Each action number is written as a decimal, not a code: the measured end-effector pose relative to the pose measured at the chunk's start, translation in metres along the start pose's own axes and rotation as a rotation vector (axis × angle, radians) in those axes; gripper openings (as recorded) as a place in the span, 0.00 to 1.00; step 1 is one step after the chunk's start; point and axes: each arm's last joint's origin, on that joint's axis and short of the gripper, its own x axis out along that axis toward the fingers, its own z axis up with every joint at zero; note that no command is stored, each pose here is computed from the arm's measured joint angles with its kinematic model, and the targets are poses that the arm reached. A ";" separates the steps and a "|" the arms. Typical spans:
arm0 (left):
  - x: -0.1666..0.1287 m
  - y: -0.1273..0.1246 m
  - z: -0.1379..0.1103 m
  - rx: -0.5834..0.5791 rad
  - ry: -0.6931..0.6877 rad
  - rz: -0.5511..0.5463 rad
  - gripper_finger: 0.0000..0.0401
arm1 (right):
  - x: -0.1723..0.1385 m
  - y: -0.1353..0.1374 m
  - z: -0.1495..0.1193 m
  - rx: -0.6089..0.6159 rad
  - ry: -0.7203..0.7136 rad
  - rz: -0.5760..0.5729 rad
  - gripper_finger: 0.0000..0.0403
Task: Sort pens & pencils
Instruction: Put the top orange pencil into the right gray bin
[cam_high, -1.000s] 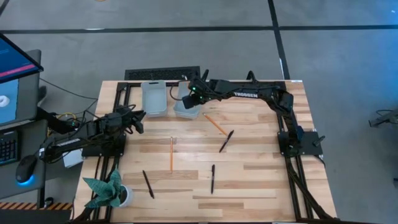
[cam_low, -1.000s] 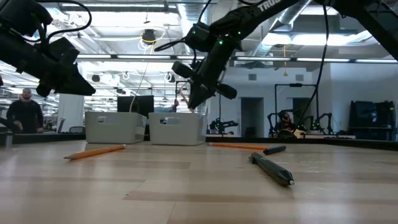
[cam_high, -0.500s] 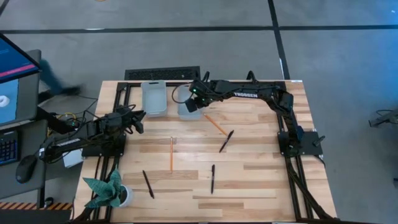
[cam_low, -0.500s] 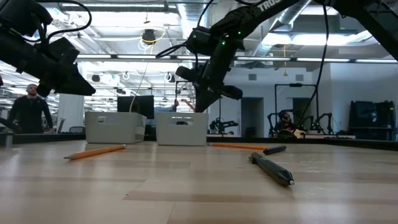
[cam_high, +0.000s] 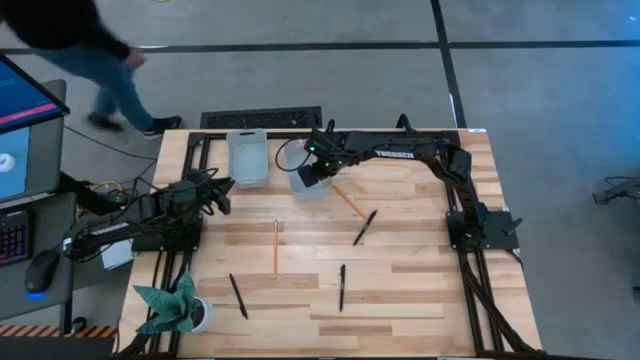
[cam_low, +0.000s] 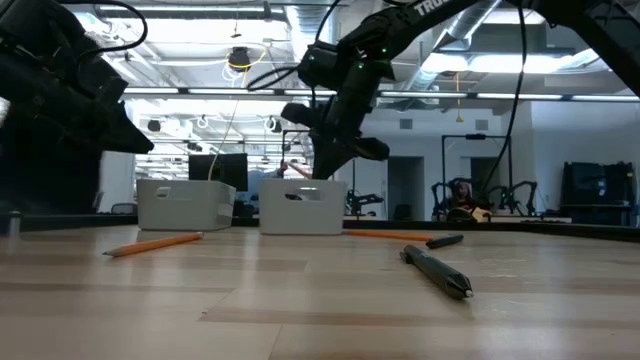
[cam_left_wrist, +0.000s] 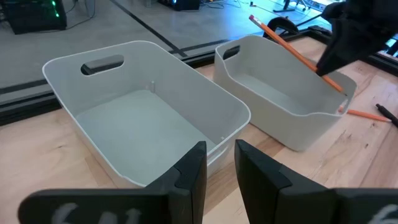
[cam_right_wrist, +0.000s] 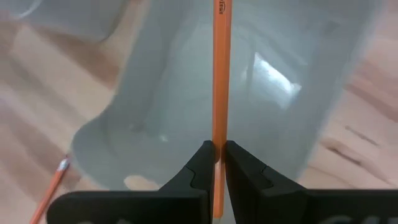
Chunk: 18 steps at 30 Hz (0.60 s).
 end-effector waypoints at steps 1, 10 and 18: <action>0.000 0.000 0.000 0.000 0.000 0.000 0.18 | 0.000 0.002 -0.001 -0.006 0.004 0.002 0.13; 0.000 0.000 0.000 0.000 0.000 0.000 0.18 | 0.000 0.004 -0.004 -0.012 0.020 0.018 0.13; 0.000 0.000 0.000 0.000 0.000 0.000 0.18 | 0.000 0.004 -0.003 -0.010 0.017 0.017 0.13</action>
